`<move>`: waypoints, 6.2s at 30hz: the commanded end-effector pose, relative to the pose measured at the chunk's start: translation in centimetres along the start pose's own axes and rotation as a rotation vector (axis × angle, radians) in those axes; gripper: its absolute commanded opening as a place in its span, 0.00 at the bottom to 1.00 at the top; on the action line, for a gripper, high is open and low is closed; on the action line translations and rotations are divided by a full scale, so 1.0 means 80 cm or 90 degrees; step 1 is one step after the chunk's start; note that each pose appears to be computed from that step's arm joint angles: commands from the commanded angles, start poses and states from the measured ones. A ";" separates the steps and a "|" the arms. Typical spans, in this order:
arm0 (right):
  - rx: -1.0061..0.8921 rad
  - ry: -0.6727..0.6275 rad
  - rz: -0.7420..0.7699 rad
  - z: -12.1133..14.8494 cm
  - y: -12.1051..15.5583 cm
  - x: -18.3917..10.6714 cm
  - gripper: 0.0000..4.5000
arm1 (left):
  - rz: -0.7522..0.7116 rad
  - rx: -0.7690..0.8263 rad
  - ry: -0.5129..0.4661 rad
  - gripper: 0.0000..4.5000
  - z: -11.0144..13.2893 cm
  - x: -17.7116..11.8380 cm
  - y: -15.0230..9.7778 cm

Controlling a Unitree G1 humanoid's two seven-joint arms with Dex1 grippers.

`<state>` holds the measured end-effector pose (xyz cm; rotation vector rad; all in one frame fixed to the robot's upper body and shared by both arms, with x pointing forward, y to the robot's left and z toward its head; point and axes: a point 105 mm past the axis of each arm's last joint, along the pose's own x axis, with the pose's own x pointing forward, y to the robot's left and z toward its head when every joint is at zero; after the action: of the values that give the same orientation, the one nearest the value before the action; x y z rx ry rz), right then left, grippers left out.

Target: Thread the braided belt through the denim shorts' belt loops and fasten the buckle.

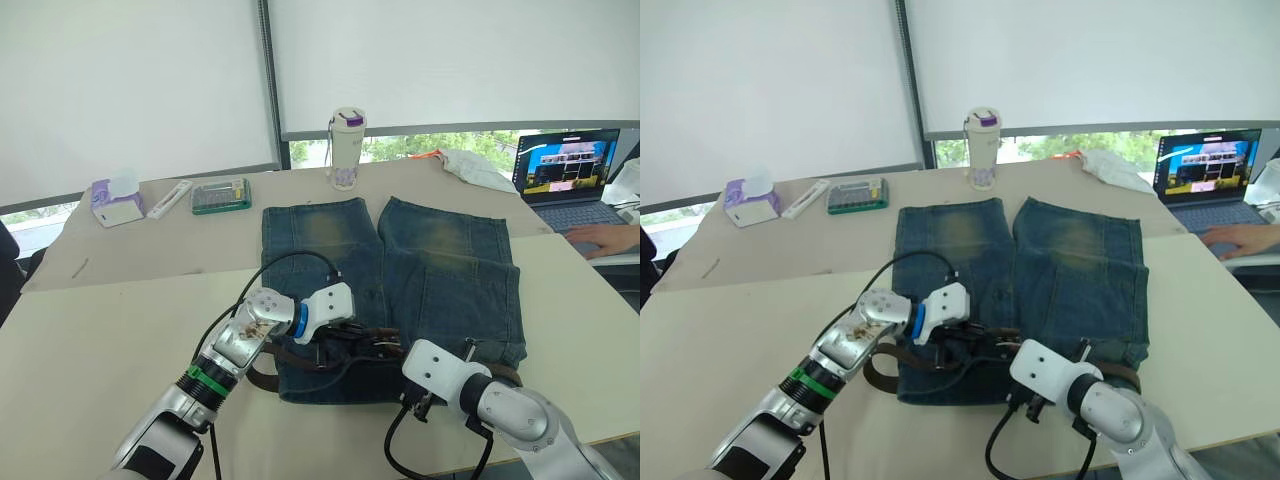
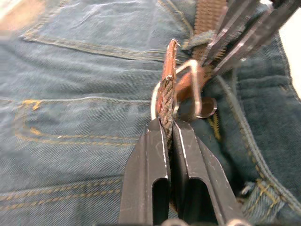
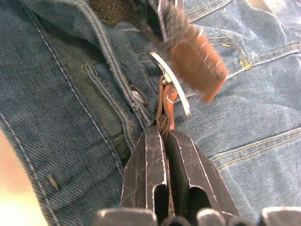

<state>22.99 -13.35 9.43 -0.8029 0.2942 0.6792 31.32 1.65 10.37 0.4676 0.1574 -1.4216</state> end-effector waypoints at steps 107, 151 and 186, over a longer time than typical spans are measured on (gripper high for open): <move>-0.302 -0.060 -0.051 0.094 -0.108 -0.045 0.00 | -0.036 -0.119 -0.142 0.18 0.116 -0.023 0.020; -0.306 -0.064 -0.027 0.087 -0.100 -0.027 0.00 | -0.009 0.089 -0.031 0.57 0.111 -0.004 0.013; 0.073 0.016 0.078 -0.018 0.011 0.010 0.39 | 0.517 -0.613 -0.221 0.00 -0.026 -0.151 0.052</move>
<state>23.48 -13.78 8.12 -0.7315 0.3786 0.7385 34.17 13.07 12.33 -0.5011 0.3691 -0.4917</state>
